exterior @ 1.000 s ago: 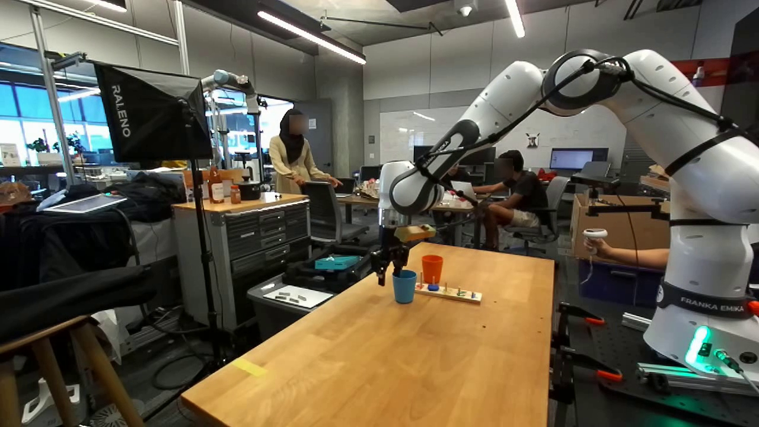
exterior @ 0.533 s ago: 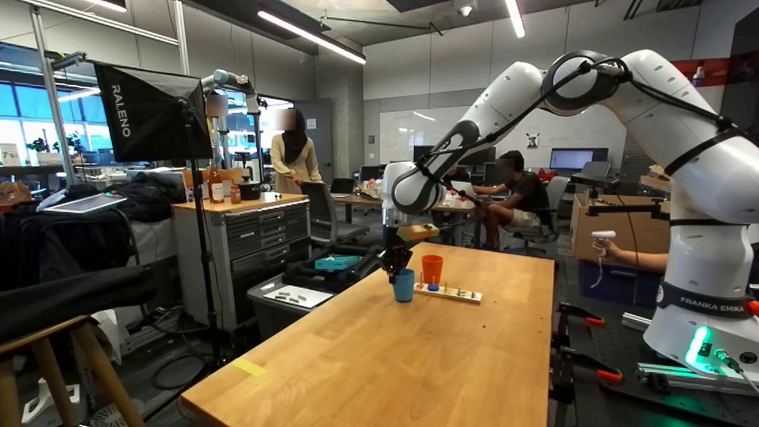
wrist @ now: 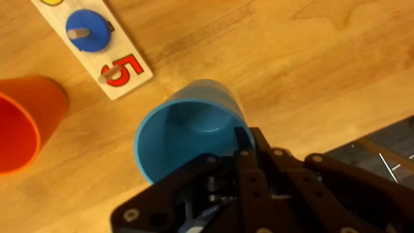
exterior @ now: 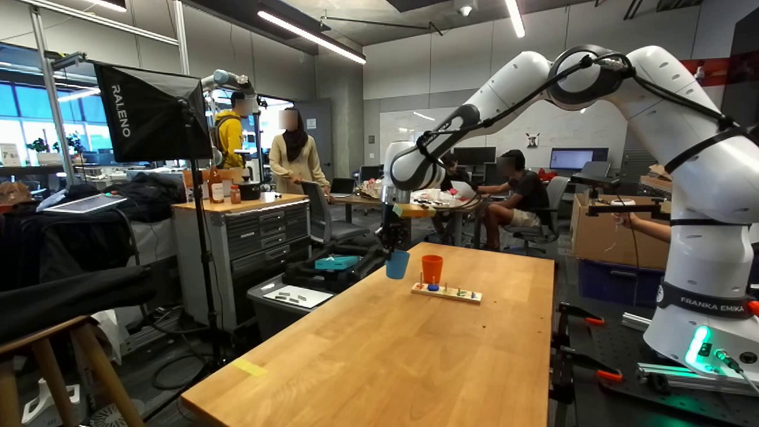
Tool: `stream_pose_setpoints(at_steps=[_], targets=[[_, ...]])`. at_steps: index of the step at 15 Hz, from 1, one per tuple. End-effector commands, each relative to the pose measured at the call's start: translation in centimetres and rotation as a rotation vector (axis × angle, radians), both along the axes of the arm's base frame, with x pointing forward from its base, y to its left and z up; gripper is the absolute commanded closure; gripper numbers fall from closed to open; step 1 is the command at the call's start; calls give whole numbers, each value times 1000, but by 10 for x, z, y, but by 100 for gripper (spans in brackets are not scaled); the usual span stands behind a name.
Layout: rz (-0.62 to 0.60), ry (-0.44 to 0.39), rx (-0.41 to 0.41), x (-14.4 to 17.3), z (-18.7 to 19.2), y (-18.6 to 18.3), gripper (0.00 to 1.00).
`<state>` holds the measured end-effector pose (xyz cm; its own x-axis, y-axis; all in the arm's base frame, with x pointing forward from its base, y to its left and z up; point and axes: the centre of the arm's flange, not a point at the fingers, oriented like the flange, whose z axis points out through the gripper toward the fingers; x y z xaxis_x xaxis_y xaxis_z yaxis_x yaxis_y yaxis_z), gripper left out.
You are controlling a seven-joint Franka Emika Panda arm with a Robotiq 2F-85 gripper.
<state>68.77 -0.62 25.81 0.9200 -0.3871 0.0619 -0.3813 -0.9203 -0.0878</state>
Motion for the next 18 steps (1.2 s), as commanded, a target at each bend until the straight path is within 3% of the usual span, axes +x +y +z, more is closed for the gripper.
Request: stream_pose_setpoints(at_steps=[1,5,10,13,18], targets=[[-39,-67,-16,18,77,-14,96],[-126,-37,-98,11,111,-62,96],[-224,106,-166,-18,84,-119,96],[-233,152,-163,-29,65,-129,96],[-212,149,-142,-32,39,-120,96]])
